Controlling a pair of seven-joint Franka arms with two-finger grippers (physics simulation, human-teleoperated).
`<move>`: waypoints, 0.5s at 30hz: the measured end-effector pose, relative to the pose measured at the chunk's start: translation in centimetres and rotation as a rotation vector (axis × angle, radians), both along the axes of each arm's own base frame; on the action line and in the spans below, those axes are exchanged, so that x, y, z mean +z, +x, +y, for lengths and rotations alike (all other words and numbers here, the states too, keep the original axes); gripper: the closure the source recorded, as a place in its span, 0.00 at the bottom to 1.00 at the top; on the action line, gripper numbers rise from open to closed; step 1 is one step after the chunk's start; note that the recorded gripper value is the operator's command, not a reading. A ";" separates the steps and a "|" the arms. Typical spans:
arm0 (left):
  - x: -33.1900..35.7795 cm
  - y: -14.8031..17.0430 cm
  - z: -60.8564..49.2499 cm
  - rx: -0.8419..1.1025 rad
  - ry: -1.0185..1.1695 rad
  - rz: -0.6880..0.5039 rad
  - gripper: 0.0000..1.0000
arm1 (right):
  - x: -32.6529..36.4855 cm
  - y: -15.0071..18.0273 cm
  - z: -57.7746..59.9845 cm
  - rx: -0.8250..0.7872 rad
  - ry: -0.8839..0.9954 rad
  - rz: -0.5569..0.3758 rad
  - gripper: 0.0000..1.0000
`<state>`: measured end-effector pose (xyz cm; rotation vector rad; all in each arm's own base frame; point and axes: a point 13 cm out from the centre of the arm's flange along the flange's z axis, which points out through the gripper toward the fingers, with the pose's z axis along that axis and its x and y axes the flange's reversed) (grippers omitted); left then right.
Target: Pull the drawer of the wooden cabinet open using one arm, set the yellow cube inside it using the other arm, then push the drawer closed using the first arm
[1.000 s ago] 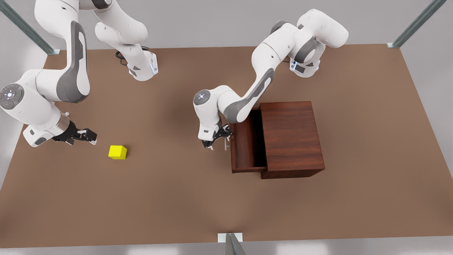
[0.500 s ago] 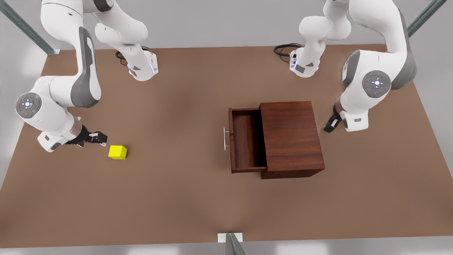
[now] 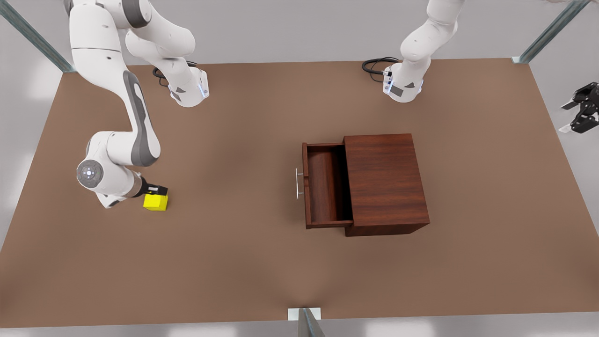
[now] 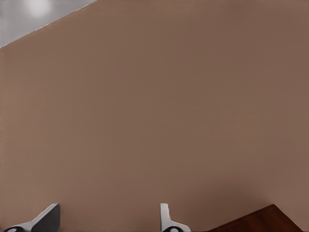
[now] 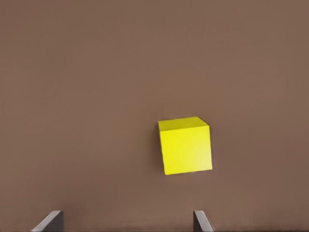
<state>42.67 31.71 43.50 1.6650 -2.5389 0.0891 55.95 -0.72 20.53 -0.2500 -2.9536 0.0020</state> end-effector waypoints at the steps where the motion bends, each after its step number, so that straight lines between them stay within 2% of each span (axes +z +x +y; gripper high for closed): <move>1: 0.0 -1.3 1.7 0.015 0.003 0.001 0.00 | -0.5 -0.3 -0.3 -0.026 0.006 -0.009 0.00; 5: 0.0 -6.4 7.2 0.071 0.021 0.018 0.00 | -2.3 -0.9 -2.1 -0.125 0.021 -0.045 0.00; 10: 0.3 -11.0 11.2 0.100 0.009 -0.008 0.00 | -4.2 0.3 -2.3 -0.176 0.022 -0.091 0.00; 13: 1.8 -11.9 14.1 0.104 0.023 -0.034 0.00 | -5.4 0.6 -3.6 -0.210 0.014 -0.101 0.00; 15: 2.0 -10.8 13.6 0.059 0.015 -0.037 0.00 | -6.3 0.8 -3.9 -0.220 0.009 -0.102 0.00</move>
